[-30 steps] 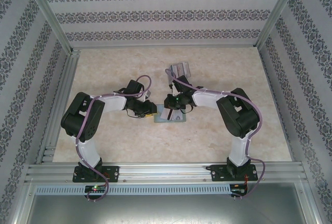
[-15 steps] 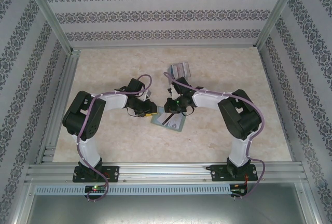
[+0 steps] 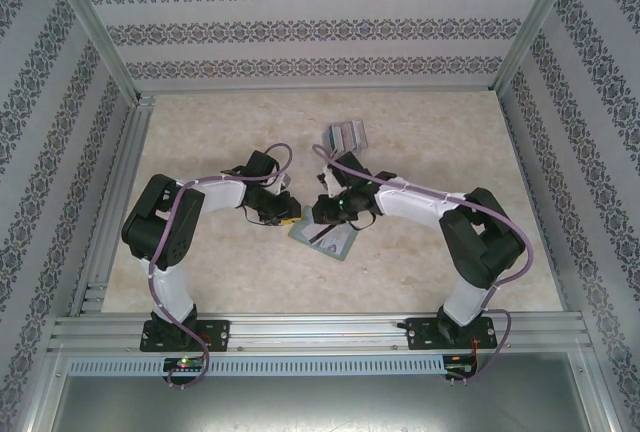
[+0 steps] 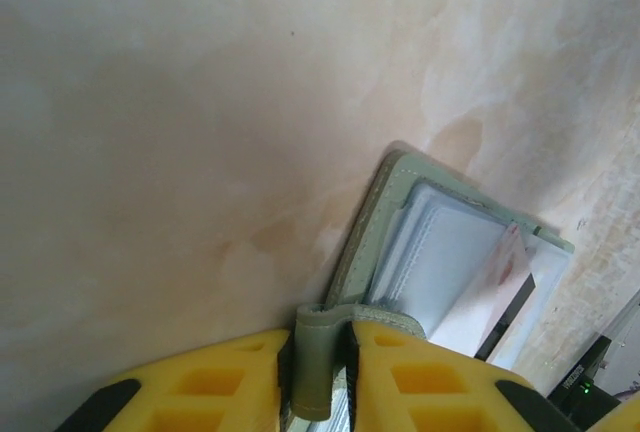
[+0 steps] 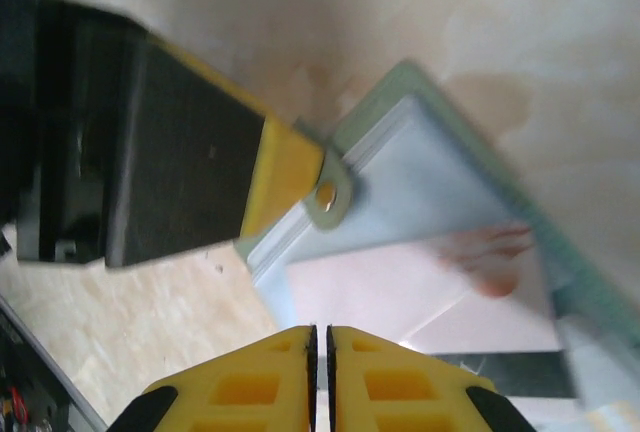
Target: Put the credit cards into the card holder
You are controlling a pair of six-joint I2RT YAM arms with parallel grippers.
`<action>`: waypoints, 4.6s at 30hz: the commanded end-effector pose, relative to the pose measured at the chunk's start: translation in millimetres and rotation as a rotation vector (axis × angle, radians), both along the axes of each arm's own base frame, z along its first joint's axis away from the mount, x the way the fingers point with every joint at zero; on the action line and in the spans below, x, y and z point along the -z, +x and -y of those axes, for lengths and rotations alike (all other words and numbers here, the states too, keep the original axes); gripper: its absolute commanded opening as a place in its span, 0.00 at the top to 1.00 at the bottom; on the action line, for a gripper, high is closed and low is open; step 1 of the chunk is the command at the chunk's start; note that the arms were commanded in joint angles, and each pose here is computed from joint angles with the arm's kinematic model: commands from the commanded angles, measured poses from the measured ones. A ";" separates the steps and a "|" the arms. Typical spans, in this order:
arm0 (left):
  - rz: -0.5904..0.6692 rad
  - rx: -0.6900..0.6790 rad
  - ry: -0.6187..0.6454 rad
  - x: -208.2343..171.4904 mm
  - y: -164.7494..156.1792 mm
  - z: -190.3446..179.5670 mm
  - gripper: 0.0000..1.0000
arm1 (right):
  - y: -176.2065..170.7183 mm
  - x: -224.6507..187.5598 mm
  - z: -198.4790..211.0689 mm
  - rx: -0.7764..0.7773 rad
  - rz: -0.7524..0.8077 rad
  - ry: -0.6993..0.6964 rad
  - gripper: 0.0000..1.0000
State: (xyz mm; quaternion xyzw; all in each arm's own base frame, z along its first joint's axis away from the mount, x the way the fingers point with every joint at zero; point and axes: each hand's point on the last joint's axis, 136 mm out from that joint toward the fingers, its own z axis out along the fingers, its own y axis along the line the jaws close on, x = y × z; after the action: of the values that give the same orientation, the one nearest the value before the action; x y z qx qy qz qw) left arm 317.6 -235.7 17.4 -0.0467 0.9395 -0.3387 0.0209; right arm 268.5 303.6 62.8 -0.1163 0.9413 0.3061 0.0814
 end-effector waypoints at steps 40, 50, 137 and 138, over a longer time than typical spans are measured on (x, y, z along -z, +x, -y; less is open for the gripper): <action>0.054 0.017 0.080 39.2 19.1 4.7 0.81 | -26.5 14.3 6.2 -0.136 0.014 -0.092 0.81; 0.152 0.030 0.079 -17.4 24.0 2.3 0.78 | -26.7 -0.8 24.0 -0.076 0.030 -0.108 0.70; 0.060 0.049 0.203 28.0 19.2 12.9 0.76 | -35.6 -9.2 48.7 0.082 0.147 -0.111 0.74; 0.059 0.049 0.203 28.3 18.9 12.8 0.76 | -37.0 -3.7 50.9 0.135 0.112 -0.087 0.75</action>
State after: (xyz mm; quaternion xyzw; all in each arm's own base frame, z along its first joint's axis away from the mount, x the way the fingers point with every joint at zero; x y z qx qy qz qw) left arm 338.0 -266.5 24.9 -0.0083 0.9549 -0.2927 0.0503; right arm 243.3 265.0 90.0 -0.1733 0.9353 0.2381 0.1963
